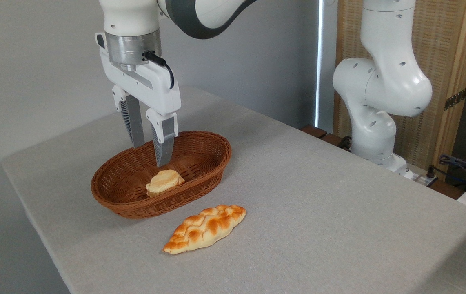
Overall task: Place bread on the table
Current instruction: 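Lower the open gripper into the wicker basket above the round bun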
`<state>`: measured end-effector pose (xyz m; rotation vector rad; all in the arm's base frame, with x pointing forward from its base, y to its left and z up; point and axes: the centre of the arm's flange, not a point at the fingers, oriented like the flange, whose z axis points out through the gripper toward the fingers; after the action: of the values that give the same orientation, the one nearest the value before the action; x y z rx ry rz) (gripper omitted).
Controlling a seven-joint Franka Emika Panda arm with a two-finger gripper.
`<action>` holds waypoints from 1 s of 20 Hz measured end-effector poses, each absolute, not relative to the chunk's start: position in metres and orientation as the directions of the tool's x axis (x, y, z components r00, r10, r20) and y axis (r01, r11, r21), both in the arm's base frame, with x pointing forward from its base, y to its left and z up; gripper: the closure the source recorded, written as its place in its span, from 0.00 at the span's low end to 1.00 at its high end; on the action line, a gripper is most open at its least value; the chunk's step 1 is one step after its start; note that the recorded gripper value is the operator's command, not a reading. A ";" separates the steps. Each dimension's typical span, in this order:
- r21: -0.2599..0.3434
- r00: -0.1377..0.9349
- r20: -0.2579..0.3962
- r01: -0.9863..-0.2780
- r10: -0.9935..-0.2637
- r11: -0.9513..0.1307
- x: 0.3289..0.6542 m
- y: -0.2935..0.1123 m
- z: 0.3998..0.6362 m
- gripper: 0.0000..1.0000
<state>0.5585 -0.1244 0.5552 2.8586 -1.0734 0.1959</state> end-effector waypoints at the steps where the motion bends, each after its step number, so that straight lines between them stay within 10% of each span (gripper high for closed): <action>1: 0.031 0.746 0.149 -0.660 -0.650 -0.751 0.558 -0.125 0.556 0.00; 20: 0.029 0.673 0.175 -0.733 -0.719 -0.679 0.555 -0.135 0.563 0.00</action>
<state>0.5548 -0.1345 0.5633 2.7840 -1.2115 0.2273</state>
